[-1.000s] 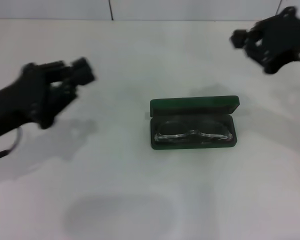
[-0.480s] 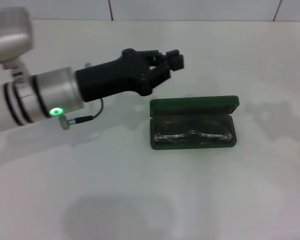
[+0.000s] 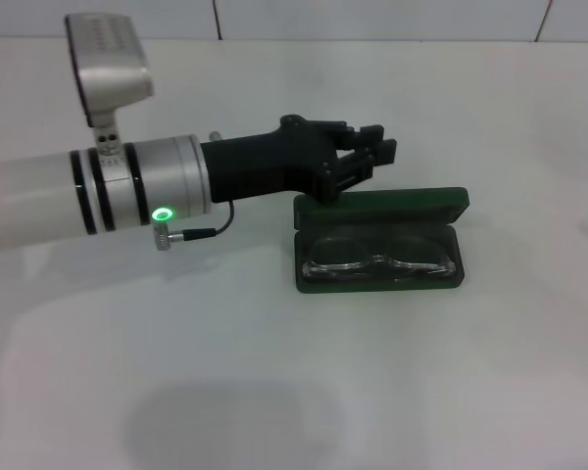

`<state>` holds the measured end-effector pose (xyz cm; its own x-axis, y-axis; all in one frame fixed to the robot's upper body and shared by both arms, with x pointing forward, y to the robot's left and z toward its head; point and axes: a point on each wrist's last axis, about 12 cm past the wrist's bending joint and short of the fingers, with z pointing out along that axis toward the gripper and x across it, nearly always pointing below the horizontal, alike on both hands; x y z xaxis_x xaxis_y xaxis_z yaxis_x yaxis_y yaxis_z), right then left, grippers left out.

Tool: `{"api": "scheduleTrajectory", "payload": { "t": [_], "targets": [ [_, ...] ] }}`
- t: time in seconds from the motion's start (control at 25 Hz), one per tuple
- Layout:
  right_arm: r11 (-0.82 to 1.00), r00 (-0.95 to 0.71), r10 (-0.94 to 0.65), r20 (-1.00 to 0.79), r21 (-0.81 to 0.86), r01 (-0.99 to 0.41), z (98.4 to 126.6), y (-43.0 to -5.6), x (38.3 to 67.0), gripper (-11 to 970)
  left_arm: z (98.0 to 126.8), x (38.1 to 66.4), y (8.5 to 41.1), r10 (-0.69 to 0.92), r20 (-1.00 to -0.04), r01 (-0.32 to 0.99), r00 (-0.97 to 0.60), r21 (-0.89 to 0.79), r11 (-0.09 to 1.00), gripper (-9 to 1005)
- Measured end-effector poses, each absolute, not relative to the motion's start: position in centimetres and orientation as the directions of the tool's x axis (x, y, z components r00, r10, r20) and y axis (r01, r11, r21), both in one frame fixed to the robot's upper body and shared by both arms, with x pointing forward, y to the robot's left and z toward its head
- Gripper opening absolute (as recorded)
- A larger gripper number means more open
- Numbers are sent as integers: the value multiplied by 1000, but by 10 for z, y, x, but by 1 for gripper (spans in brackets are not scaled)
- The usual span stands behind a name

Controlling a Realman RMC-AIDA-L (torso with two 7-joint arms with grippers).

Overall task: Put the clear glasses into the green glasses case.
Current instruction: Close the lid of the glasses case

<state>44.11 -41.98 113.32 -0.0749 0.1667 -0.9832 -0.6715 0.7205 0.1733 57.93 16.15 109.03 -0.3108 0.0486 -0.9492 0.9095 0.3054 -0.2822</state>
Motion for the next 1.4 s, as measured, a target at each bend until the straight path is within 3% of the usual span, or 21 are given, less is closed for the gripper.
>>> {"api": "scheduleTrajectory", "payload": {
  "t": [0.36,0.84,1.4],
  "targets": [
    [731,-59,195,-979,185,-657,1122,-420,435,161,1081,586,146,124,-933,896,-337,-277,348,245],
    [720,-64,207,-976,196,-666,1115,-413,441,172,1069,589,139,200,-913,878,-357,-254,405,240],
    [725,-62,213,-975,200,-660,1112,-411,445,205,1065,585,136,219,-907,881,-360,-253,399,249]
  ]
}}
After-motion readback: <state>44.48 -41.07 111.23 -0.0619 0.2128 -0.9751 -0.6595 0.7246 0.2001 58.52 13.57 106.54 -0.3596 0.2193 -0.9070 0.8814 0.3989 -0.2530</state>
